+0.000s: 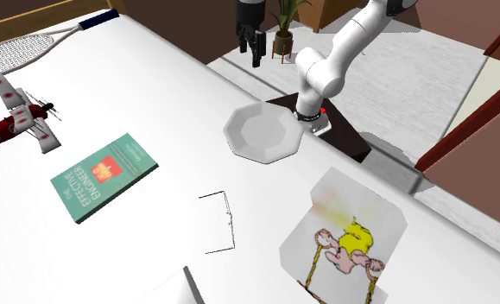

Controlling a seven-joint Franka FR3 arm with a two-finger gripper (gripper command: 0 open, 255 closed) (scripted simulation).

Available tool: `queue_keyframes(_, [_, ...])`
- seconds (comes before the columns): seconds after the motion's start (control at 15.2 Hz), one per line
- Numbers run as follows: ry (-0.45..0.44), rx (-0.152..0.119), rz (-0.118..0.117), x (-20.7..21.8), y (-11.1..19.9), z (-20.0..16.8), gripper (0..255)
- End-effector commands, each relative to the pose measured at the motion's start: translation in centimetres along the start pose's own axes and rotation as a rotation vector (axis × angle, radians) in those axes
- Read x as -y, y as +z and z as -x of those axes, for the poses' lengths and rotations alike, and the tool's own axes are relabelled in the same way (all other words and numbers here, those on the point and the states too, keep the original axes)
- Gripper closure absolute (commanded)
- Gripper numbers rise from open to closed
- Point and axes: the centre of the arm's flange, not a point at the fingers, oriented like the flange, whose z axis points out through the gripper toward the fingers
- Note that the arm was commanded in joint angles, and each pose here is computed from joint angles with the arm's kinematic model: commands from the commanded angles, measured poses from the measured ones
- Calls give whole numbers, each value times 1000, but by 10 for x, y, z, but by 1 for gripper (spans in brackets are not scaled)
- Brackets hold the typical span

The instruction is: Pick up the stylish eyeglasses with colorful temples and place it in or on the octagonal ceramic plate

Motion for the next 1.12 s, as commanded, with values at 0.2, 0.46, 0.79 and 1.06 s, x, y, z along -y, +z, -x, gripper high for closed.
queue_keyframes(0.2, [-51,-4,8,28,7,-27,0])
queue_keyframes(0.46, [-119,-10,18,68,17,-61,0])
queue_keyframes(0.79, [-204,-17,31,121,30,-100,0])
queue_keyframes(1.06, [-271,-23,41,165,40,-127,0])
